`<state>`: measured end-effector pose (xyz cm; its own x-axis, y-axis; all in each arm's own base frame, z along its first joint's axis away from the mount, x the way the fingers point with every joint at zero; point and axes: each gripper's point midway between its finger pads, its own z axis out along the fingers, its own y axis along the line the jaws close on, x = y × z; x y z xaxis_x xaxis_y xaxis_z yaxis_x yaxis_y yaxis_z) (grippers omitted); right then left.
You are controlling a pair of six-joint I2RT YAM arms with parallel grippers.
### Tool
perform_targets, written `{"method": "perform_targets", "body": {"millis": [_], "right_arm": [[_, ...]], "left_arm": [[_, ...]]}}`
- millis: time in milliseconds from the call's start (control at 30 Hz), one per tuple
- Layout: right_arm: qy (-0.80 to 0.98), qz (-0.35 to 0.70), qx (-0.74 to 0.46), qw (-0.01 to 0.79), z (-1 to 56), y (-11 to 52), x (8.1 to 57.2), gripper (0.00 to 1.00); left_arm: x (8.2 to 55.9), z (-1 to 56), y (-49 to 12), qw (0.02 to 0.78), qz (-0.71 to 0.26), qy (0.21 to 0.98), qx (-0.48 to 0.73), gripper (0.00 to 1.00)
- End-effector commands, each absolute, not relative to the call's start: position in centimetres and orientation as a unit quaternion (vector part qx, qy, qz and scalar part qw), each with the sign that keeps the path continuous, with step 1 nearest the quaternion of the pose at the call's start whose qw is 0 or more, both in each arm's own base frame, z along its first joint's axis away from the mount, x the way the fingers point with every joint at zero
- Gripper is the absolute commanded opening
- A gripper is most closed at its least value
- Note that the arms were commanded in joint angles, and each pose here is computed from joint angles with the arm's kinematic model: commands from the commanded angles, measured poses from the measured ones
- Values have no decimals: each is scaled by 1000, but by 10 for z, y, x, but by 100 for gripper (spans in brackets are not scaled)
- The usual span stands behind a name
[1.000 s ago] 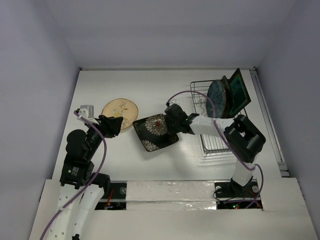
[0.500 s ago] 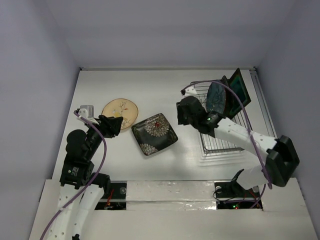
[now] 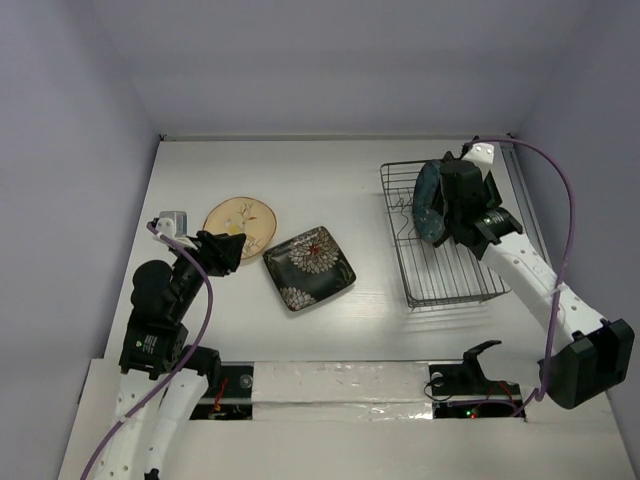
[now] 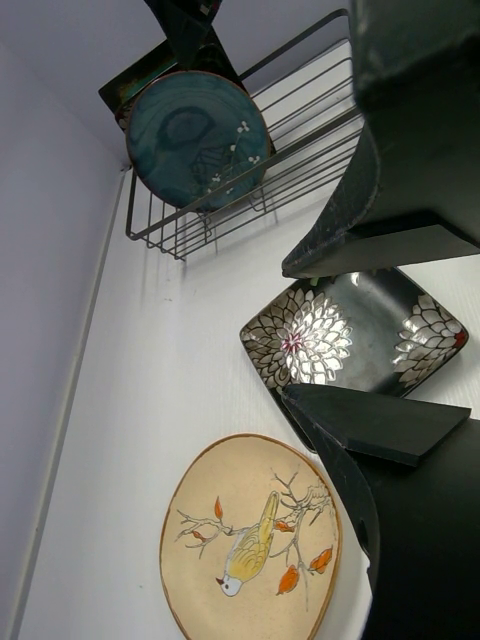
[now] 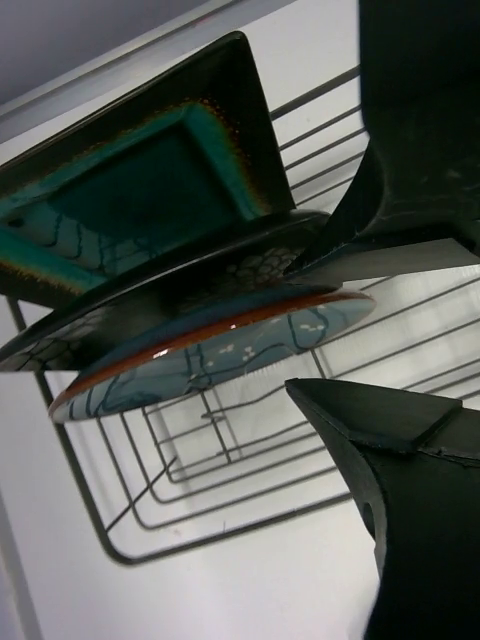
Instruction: Unload the plates from the dish rack
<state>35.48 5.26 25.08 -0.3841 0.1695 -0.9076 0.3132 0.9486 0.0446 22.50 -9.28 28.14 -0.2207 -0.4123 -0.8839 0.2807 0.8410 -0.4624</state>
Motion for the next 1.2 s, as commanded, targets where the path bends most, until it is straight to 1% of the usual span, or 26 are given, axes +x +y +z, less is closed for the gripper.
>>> {"method": "perform_targets", "body": {"millis": [0,167,200,233,300,333,467,500,600,633,833,1033,1167], "right_arm": [[825,-86,153,537,260,41,363,49],[834,-100,158,520,245,33,379,47],[834,-103,161,517,242,30,383,46],[839,-109,158,508,234,29,390,42],[842,-113,155,504,229,31,397,39],[842,-126,154,501,227,28,401,34],[842,-141,147,500,232,27,407,24],[842,-141,143,500,234,27,406,16],[838,-148,140,507,247,23,403,5],[838,-150,138,507,250,22,401,0],[825,-150,123,531,287,24,391,0],[816,-178,111,539,312,20,380,0],[810,-176,107,549,330,23,375,0]], "left_arm": [[226,300,-93,646,-286,707,-41,43],[226,299,-94,644,-287,708,-40,43],[226,300,-93,644,-287,708,-40,43],[226,299,-93,644,-287,708,-40,43],[226,299,-93,643,-286,709,-40,43],[227,299,-93,643,-286,709,-41,43],[227,298,-93,642,-286,710,-41,43],[227,298,-94,642,-286,711,-41,43],[227,299,-93,643,-286,709,-41,43],[227,299,-93,643,-286,709,-41,43],[227,299,-93,643,-286,709,-40,43],[227,299,-94,644,-287,708,-40,43],[227,299,-94,643,-287,709,-38,43]]}}
